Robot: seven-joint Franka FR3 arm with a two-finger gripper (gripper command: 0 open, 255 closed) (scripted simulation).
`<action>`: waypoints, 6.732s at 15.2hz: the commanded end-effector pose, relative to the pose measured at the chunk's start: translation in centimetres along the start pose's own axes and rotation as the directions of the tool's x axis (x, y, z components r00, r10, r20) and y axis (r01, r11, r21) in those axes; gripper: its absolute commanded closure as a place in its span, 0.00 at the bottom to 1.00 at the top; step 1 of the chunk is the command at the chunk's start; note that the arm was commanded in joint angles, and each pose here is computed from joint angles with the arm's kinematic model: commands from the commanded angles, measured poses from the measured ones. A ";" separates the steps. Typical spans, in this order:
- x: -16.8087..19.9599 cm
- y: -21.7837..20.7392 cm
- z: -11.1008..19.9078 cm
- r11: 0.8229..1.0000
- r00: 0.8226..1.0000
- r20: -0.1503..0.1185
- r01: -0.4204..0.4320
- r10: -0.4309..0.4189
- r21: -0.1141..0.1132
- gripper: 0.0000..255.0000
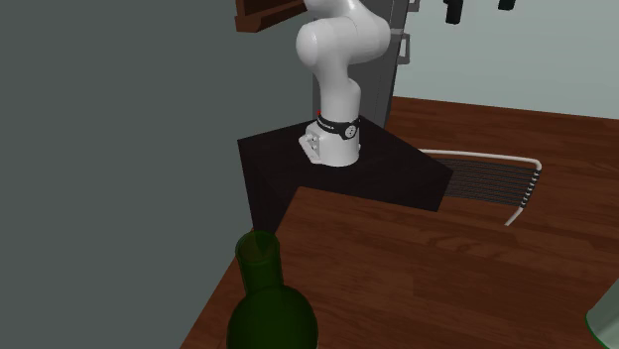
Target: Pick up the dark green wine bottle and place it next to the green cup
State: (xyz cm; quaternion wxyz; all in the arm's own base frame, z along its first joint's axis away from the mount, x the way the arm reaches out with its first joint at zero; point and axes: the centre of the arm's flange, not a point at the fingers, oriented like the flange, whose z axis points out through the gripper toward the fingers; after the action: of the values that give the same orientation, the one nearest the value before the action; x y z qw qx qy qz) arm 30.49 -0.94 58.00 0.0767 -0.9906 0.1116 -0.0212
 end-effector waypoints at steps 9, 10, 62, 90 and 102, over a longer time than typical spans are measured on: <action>5.3 8.3 1.3 0.998 1.000 0.007 0.027 -0.027 -0.048 0.00; 5.9 9.4 1.5 0.998 1.000 0.008 0.031 -0.030 -0.054 0.00; 24.8 36.8 7.0 0.970 0.993 0.039 0.121 -0.116 -0.209 1.00; 25.2 34.4 -7.6 0.970 0.993 0.039 0.121 -0.116 -0.209 1.00; 25.3 33.4 -13.8 0.970 0.993 0.039 0.121 -0.116 -0.209 1.00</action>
State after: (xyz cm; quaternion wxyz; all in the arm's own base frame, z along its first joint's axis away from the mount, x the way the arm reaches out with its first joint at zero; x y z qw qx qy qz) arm 47.02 -40.95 66.42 -0.0290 -0.9982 0.0530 -0.0009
